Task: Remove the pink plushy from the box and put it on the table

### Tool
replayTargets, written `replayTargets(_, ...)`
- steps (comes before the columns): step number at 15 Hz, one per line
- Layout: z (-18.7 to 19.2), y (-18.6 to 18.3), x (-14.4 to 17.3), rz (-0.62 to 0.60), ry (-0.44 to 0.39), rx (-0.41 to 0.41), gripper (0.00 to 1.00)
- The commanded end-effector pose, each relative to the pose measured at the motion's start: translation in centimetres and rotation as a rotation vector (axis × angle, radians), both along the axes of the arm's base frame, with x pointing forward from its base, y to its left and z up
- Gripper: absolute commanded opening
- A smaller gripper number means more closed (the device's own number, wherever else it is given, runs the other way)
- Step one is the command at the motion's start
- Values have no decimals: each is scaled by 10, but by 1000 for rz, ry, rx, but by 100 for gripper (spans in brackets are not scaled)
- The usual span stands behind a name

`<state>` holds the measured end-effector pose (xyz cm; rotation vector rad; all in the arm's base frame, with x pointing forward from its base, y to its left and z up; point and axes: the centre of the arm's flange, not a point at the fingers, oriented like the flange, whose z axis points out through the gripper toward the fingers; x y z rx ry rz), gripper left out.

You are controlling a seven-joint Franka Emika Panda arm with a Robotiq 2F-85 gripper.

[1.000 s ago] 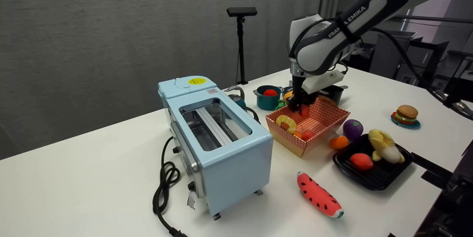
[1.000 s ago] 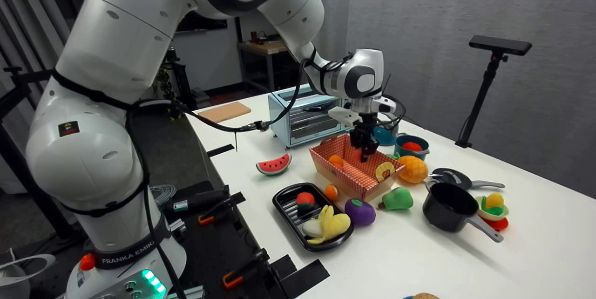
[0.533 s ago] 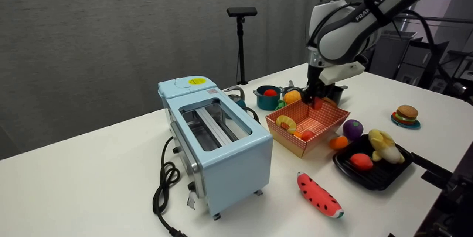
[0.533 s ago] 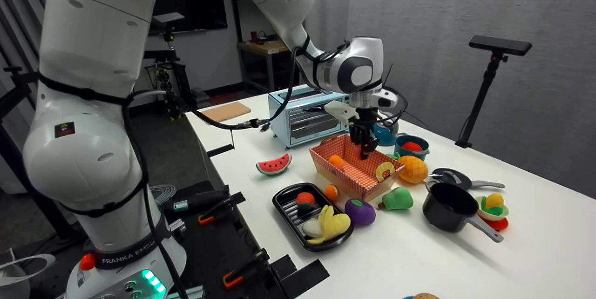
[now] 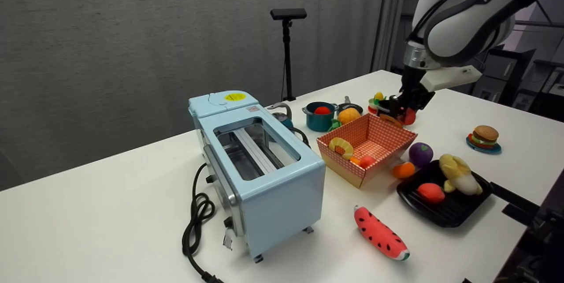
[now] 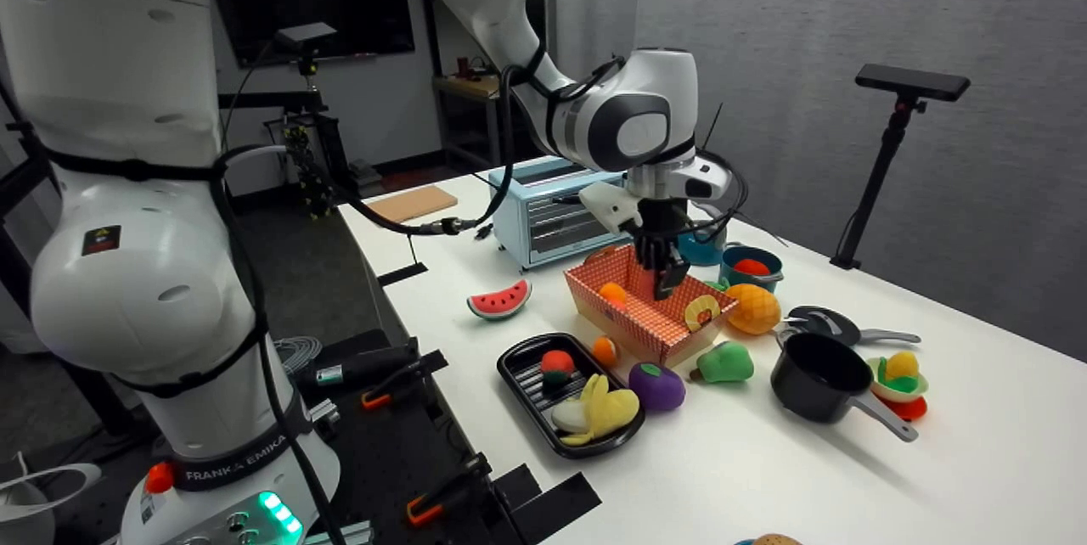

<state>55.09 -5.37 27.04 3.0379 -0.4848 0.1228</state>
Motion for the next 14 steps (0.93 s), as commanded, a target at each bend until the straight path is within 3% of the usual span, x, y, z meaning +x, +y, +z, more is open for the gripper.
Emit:
replayTargets(1,23,-30,-52,-21,-48,33,4)
replayTargets(14,10,-97,-121,-61,-36,154,4)
